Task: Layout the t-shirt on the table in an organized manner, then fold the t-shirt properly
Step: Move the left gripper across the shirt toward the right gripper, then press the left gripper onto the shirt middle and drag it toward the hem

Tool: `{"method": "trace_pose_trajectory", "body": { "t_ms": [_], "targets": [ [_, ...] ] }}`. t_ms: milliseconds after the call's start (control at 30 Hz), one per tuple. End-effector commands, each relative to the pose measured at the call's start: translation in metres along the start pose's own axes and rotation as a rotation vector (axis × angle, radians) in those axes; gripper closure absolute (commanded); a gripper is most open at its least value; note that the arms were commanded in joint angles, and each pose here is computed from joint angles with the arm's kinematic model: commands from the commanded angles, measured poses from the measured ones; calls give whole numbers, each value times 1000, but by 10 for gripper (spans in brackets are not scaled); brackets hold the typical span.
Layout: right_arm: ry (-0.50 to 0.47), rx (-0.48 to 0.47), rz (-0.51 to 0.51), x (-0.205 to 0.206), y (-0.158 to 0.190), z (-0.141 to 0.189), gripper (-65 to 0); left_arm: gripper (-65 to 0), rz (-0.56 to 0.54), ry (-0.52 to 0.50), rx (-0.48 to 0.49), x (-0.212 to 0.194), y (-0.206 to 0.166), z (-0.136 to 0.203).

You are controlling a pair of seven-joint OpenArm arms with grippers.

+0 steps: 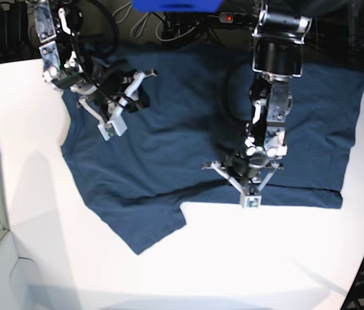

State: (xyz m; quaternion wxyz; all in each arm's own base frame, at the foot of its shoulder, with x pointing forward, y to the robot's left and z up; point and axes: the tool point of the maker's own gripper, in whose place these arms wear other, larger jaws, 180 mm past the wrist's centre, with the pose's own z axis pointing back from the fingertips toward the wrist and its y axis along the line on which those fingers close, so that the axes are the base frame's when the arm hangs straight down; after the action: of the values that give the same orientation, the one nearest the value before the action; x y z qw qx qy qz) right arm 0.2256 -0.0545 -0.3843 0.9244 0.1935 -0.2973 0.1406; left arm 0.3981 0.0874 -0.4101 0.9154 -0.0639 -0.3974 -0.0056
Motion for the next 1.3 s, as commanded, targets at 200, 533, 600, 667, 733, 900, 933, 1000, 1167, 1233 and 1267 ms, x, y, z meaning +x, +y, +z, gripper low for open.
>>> {"method": "trace_pose_trajectory", "body": {
  "t_ms": [200,533,600,667,733,900,933,1000,1167,1233,1267],
  "targets": [
    [-31,2,3,7,0,2,-173,-13,-168,-77,-119,26,-64,1],
    [26,-18,-11,-11,-13,-5,-173,-13,-226,-9,-92,24,-58,-36],
    [41,-26,-14,-16,-17,-6,-173,-13,-222,-78,-70,43,-46,-38],
    [45,-32,-12,-18,-20,-6,-173,-13,-229,-131,-44,61,-33,-40],
    [52,-43,-1,-19,-25,-4,-173,-13,-237,-176,-18,84,-21,-43],
    [66,-61,11,-23,-34,-1,-173,-13,-251,-253,57,138,16,-54],
    [72,-64,17,-24,-36,0,-173,-13,-251,-267,67,146,21,-55],
    [84,-71,14,-28,-40,-1,-173,-13,-253,-321,87,175,30,-51],
    [92,-75,10,-29,-43,-3,-173,-13,-263,-338,73,203,20,-37],
    [92,-75,10,-29,-43,-3,-173,-13,-275,-314,54,196,9,-31],
    [92,-75,10,-29,-43,-3,-173,-13,-281,-313,44,193,4,-26]
  ]
}}
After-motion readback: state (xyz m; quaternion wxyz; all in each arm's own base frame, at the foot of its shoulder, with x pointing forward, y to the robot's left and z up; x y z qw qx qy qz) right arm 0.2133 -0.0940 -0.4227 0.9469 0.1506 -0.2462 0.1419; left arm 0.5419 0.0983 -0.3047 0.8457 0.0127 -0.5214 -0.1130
